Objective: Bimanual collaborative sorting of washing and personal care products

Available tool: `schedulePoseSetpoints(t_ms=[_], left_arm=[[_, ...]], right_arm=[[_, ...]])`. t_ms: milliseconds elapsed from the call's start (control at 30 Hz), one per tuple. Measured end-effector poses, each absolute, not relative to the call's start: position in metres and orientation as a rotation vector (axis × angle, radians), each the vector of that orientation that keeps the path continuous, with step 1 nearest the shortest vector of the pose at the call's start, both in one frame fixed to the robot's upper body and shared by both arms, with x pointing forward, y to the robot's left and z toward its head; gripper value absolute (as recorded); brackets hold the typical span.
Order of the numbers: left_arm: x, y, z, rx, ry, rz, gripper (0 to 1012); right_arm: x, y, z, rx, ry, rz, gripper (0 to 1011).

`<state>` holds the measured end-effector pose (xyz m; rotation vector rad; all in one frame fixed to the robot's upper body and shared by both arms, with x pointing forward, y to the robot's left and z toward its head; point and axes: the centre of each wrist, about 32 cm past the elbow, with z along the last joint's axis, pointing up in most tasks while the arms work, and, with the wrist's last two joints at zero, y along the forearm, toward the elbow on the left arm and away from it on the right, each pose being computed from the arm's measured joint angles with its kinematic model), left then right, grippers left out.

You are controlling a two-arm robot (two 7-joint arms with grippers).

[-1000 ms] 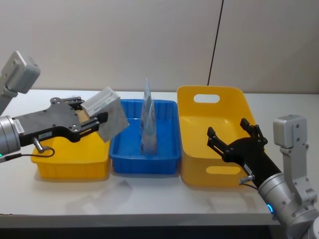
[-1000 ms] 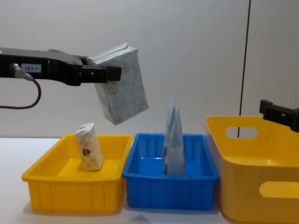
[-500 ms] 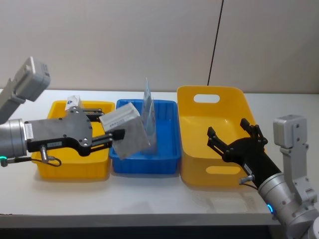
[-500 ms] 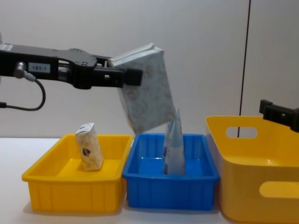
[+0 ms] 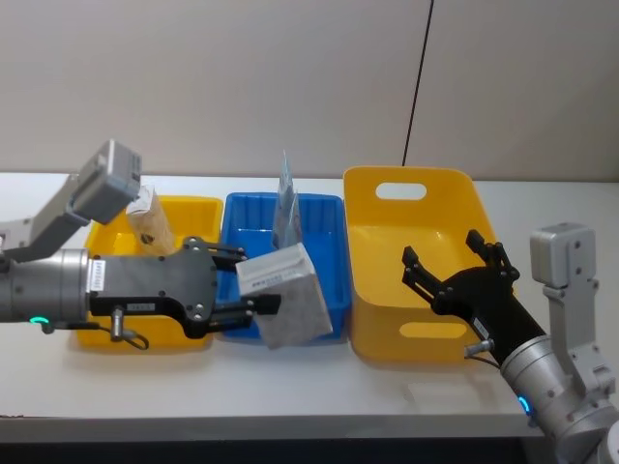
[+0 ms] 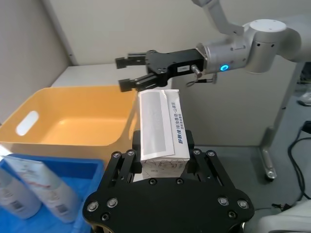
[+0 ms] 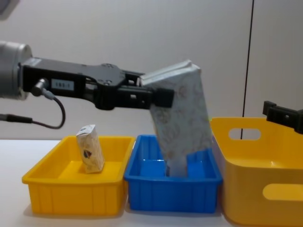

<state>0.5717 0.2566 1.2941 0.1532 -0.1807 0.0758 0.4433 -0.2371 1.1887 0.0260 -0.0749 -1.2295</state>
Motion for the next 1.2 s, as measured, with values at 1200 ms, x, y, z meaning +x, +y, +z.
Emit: schedulePoseSetpoints(t_ms=[1200], left_arm=[[0.586,0.257,1.277,0.197,-0.165,0.049,424]], right_arm=[[0.443,-0.237,1.189,0.026,-0.075,-1.229,1000]])
